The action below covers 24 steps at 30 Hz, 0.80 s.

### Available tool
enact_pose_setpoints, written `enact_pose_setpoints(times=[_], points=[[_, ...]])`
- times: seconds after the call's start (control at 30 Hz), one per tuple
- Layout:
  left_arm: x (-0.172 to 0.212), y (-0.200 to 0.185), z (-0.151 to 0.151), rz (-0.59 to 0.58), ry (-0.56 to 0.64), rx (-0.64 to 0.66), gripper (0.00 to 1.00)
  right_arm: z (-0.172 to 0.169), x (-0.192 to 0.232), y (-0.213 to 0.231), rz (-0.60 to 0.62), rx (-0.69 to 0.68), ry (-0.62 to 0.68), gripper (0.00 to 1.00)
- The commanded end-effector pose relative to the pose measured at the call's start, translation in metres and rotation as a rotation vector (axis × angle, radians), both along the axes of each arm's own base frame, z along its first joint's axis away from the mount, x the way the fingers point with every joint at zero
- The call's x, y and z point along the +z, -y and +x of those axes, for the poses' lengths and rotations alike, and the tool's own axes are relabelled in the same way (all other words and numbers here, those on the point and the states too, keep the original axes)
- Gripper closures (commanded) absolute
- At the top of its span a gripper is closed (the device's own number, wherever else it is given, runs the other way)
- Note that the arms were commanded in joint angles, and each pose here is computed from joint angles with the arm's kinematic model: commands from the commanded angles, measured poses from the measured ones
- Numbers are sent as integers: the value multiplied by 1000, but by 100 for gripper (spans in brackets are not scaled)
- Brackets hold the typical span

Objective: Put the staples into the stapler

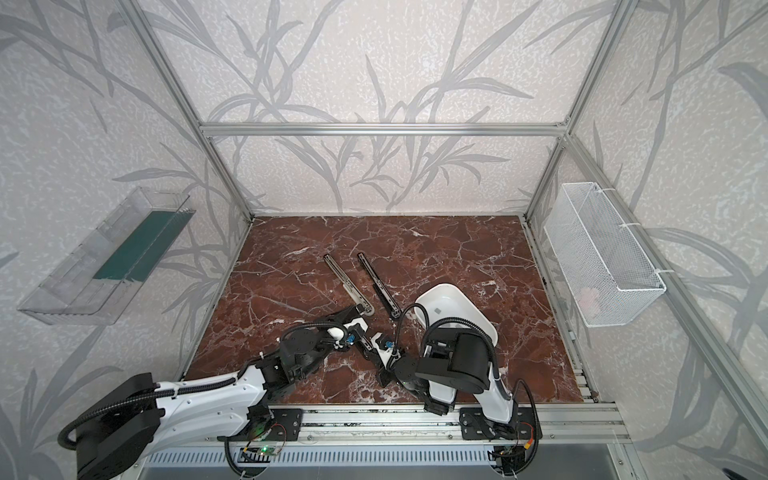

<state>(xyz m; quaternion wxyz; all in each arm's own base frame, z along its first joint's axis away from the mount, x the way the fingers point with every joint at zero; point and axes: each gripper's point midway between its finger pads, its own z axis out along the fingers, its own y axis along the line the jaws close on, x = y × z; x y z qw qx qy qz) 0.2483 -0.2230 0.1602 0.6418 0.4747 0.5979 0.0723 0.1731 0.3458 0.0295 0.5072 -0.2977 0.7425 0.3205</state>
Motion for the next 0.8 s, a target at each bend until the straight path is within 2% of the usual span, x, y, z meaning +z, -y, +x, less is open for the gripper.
enact_pose_setpoints(times=[0.0,0.3,0.53,0.77], points=[[14,-14,12,-64,25,71,63,-44,-40,0,-155,191,-67,93],[11,-39,38,-87,1,178,63,-50,-40,-1,-160,209,-58,93],[-1,-57,65,-47,-5,303,62,-52,-40,0,-168,208,-46,93],[-5,-66,74,-40,4,344,61,-49,-39,-2,-170,202,-32,93]])
